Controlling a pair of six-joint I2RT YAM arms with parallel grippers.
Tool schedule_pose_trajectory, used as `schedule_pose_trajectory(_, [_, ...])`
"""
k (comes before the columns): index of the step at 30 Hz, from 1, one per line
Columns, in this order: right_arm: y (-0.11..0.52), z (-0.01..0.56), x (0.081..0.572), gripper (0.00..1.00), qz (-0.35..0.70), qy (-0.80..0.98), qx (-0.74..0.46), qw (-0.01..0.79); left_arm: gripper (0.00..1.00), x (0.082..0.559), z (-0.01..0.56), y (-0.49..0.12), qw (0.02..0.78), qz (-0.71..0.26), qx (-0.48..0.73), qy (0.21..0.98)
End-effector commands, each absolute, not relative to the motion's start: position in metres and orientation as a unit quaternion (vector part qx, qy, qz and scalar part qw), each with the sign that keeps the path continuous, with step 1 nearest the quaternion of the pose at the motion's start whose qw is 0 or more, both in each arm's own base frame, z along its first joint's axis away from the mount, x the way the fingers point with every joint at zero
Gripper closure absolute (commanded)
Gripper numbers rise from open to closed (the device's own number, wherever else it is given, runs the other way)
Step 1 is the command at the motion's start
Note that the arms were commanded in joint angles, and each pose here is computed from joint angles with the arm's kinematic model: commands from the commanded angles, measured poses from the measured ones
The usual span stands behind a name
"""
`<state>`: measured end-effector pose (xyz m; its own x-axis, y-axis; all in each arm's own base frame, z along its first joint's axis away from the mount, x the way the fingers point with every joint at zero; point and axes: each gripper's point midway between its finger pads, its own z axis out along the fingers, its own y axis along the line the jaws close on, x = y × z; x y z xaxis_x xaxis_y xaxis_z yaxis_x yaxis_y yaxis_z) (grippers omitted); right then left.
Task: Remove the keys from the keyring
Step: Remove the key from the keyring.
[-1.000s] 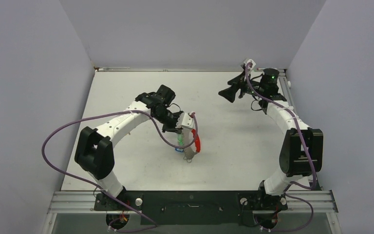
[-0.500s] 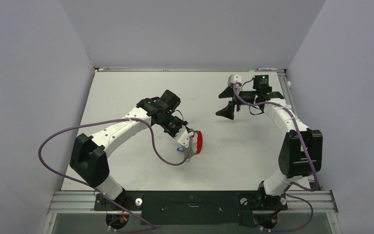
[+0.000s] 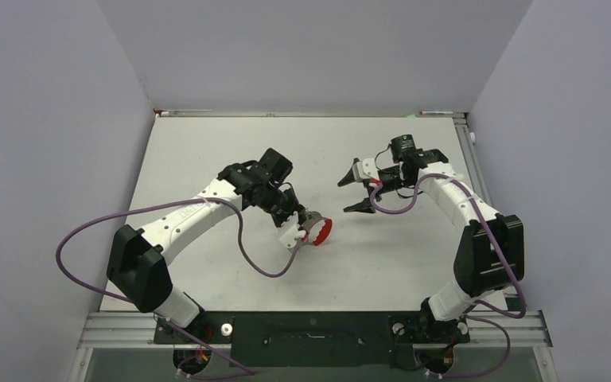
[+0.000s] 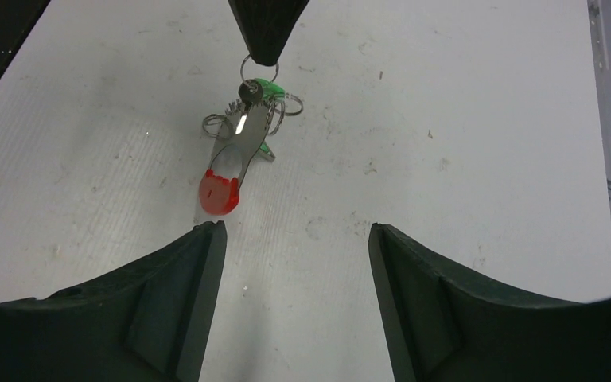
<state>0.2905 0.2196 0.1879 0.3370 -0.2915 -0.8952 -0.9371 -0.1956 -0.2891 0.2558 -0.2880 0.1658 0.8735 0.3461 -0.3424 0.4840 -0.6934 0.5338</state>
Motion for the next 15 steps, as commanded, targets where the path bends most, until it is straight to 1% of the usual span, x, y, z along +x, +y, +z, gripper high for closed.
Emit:
schedule_pose_trajectory(1, [0.249,0.220,0.306,0.34,0.326,0.424,-0.696,0.479,1.00,0.246,0.183,-0.294,0.345,-0.092,0.921,0.157])
schedule_pose_trajectory(3, [0.253,0.224,0.318,0.34,0.321,0.443,-0.682,0.486,1.00,0.243,0.179,-0.292,0.337,-0.096,0.923,0.158])
schedule_pose_trajectory(5, [0.254,0.225,0.320,0.34,0.316,0.436,-0.686,0.490,1.00,0.240,0.175,-0.287,0.324,-0.098,0.929,0.152])
schedule_pose_trajectory(9, [0.272,0.223,0.324,0.36,0.289,0.434,-0.697,0.492,1.00,0.245,0.175,-0.289,0.334,-0.092,0.926,0.153])
schedule_pose_trajectory(12, [0.285,0.217,0.309,0.35,0.294,0.409,-0.718,0.480,1.00,0.247,0.171,-0.286,0.326,-0.087,0.931,0.137])
schedule_pose_trajectory(15, [0.292,0.209,0.293,0.38,0.301,0.381,-0.740,0.465,1.00,0.247,0.168,-0.285,0.327,-0.083,0.933,0.129])
